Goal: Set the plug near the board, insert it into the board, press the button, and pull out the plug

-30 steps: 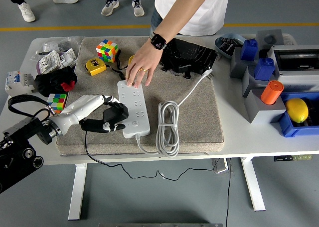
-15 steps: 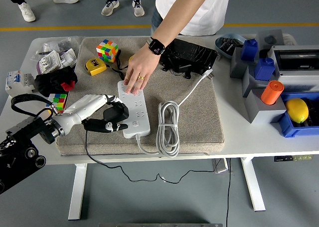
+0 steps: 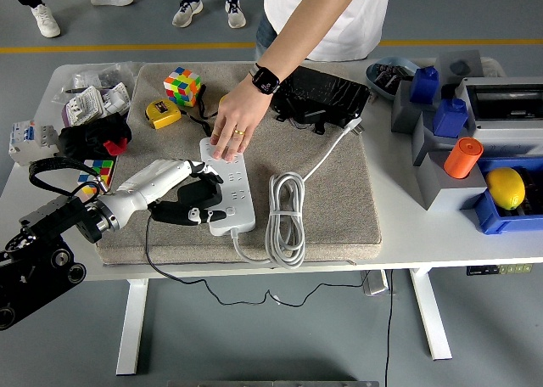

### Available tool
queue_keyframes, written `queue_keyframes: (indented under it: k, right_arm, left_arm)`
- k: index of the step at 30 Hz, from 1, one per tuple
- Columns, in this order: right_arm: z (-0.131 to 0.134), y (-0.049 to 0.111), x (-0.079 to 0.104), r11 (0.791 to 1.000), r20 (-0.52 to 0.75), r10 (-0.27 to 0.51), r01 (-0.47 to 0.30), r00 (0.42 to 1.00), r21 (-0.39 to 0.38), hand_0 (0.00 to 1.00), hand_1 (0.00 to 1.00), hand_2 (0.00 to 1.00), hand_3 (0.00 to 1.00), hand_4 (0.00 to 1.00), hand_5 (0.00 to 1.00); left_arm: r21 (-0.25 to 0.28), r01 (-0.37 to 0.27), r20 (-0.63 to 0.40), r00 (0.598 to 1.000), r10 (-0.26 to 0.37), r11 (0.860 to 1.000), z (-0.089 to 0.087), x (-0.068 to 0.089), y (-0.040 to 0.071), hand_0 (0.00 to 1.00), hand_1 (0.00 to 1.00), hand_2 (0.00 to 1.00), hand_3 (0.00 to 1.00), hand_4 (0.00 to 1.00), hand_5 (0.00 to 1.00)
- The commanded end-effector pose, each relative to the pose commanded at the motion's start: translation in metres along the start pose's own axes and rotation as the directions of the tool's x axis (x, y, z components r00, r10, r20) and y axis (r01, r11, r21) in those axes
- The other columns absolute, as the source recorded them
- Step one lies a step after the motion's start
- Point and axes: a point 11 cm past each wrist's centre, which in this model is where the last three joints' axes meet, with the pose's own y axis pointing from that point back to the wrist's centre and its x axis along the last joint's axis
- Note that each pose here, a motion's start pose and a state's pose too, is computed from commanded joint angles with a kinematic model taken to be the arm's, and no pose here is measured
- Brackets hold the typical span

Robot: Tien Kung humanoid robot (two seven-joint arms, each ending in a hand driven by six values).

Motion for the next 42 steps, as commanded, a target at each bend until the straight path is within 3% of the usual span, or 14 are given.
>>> queue_keyframes:
  k: [33, 42]
  right_arm:
    - [0.0, 0.0, 0.001, 1.0, -0.007, -0.001, 0.001, 1.0, 0.001, 0.705, 0.708, 0.706, 0.597, 0.998, 0.589]
    - [0.002, 0.001, 0.002, 1.0, -0.017, 0.0, 0.0, 1.0, -0.004, 0.705, 0.708, 0.706, 0.597, 0.998, 0.59]
  left_arm:
    - [0.013, 0.038, -0.025, 0.999, -0.038, 0.999, -0.001, -0.018, -0.004, 0.65, 0.69, 0.687, 0.688, 0.938, 0.723]
    - [0.003, -0.048, -0.03, 0.998, 0.048, 0.999, -0.001, 0.009, -0.003, 0.644, 0.689, 0.687, 0.688, 0.938, 0.723]
